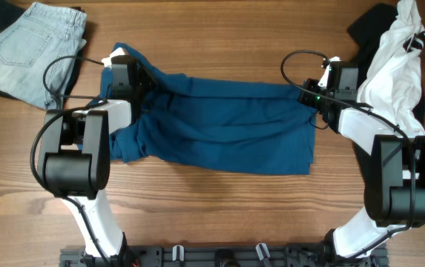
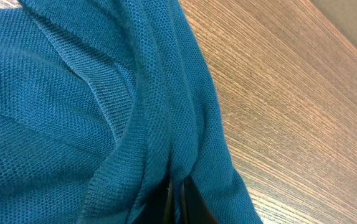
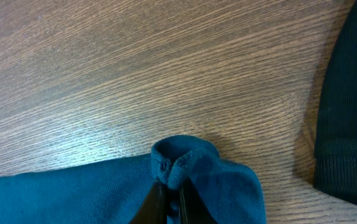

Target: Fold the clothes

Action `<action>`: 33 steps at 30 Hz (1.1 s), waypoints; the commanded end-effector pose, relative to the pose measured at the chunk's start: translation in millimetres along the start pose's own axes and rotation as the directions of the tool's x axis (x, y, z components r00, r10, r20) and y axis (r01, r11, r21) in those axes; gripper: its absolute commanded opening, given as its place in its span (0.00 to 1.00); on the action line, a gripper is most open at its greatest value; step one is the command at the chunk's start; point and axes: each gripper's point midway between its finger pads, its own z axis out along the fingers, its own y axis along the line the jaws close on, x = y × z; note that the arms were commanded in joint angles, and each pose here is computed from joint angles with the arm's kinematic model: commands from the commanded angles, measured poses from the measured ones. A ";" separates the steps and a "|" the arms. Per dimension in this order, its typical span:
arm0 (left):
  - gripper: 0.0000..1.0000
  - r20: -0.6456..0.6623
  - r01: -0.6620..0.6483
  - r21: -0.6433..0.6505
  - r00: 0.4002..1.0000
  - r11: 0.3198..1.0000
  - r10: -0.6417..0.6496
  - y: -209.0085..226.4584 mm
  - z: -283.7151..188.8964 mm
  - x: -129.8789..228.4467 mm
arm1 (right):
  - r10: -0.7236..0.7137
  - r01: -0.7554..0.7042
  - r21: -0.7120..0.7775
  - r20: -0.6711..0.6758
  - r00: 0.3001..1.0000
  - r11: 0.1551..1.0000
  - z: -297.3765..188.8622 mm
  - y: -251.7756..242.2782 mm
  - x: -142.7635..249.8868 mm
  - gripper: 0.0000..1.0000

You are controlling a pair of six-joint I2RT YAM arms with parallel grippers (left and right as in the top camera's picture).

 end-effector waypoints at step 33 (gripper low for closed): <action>0.04 0.084 -0.094 0.092 0.993 0.991 0.086 -48.9 -64.1 -46.6 | -0.020 0.019 -0.024 -0.027 0.999 1.000 4.5 4.0 4.6 0.04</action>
